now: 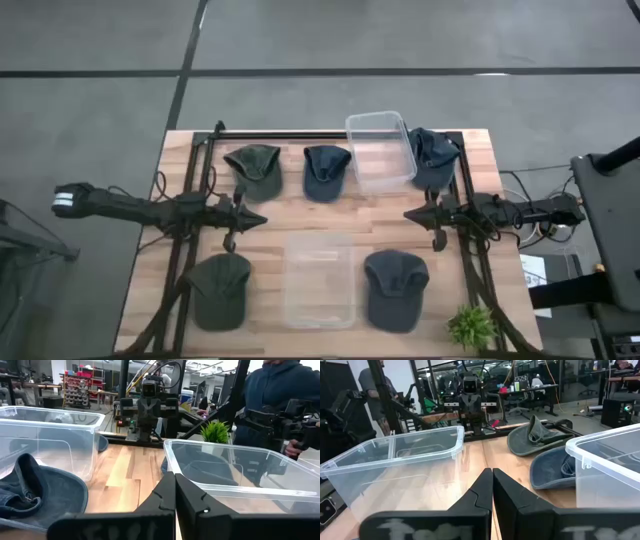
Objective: Pick & Place hat
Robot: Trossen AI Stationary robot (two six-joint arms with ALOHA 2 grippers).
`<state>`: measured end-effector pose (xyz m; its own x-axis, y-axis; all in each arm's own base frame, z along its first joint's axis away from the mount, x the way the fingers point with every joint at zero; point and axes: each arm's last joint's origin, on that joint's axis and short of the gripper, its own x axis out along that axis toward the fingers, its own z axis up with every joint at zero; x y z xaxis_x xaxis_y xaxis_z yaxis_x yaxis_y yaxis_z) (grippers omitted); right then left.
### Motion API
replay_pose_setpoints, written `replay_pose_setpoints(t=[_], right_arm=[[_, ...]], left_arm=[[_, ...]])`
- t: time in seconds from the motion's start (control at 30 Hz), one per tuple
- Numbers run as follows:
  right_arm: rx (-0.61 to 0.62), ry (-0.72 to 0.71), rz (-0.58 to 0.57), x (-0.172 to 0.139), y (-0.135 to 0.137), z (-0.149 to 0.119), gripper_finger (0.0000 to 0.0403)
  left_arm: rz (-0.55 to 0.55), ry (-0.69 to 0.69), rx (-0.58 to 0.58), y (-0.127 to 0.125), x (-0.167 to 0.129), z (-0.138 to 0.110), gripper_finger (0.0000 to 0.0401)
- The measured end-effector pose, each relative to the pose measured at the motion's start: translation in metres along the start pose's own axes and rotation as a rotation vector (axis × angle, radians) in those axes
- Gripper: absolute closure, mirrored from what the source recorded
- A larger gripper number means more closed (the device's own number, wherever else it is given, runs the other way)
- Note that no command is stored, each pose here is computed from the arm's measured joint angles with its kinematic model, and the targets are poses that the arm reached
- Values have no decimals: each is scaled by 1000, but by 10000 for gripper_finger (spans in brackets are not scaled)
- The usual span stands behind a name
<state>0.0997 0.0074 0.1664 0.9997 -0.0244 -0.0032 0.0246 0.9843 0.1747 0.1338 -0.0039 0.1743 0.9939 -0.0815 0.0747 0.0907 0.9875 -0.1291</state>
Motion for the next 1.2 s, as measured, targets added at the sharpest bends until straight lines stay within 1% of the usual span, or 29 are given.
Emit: replay_pose_setpoints(t=[0.27,0.53,0.73,0.83,0.97,1.0,1.07,1.13,1.2], right_arm=[[10,0,0,0,0,0,394],[108,0,0,0,0,0,394],[142,-16,4,0,0,2,394],[266,-50,11,0,1,5,394],[517,-86,-45,0,-1,6,394],[586,-98,-63,0,-2,6,394],[712,-128,-102,0,-3,6,394],[767,-162,-146,-1,-5,7,394],[802,-205,-168,-1,-6,9,394]], left_arm=[[1,0,0,0,0,0,401],[0,0,5,0,0,0,401],[14,-2,-1,0,0,0,401],[16,-3,-81,0,0,0,401],[15,-7,-225,0,0,0,401],[13,-16,-276,0,0,1,401],[3,-49,-415,0,0,4,401],[0,-64,-557,0,0,6,401],[0,-65,-653,0,0,5,401]])
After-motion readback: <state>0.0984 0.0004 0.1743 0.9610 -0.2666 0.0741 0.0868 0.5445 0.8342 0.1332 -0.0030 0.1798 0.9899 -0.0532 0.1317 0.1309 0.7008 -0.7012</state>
